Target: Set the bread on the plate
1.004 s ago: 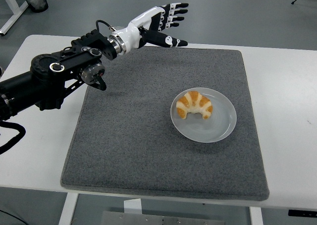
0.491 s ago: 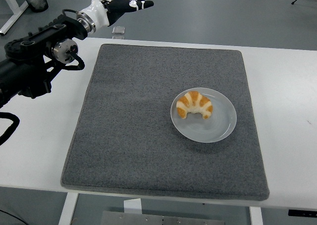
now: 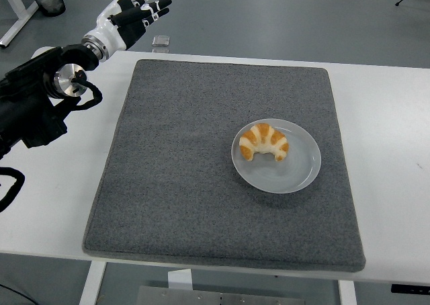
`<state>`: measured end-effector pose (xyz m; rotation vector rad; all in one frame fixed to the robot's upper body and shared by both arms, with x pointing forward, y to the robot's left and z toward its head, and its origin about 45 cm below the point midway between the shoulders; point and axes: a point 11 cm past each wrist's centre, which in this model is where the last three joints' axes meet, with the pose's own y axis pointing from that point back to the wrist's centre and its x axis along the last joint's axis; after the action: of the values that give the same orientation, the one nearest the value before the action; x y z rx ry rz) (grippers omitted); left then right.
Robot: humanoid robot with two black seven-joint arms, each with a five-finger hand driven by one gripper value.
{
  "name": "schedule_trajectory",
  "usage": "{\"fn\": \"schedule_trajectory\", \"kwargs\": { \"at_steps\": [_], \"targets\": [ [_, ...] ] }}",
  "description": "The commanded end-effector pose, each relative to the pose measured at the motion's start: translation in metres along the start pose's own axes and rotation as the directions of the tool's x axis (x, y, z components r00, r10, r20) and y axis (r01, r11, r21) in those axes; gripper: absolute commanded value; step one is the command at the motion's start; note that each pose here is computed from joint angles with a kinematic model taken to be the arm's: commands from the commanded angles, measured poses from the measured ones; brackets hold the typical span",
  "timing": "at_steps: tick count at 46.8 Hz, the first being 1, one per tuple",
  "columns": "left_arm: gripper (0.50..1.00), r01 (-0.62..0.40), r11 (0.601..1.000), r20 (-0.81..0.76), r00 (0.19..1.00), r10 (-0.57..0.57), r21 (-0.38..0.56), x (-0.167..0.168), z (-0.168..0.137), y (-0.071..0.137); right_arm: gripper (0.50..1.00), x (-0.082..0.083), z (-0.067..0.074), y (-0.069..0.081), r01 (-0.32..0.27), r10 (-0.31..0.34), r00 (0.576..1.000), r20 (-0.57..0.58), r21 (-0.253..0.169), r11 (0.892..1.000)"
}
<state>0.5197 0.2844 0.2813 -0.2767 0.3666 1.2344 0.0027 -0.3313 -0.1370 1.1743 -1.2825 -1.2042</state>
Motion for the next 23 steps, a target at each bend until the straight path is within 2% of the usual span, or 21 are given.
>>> {"fn": "schedule_trajectory", "kwargs": {
  "at_steps": [1,23],
  "targets": [
    [0.992,0.000,1.000,-0.007,1.000,0.000,0.003,0.0003,-0.0032,0.0009,0.954,-0.0001,-0.0006,0.0000,0.000,0.000,1.000,-0.001,0.001,1.000],
    [0.992,-0.002,1.000,-0.005,1.000,0.002,0.009,0.0011,-0.0069,0.0018,0.952,-0.0002,0.0002,0.0000,0.002,-0.002,1.000,-0.003,0.000,1.000]
  ]
}}
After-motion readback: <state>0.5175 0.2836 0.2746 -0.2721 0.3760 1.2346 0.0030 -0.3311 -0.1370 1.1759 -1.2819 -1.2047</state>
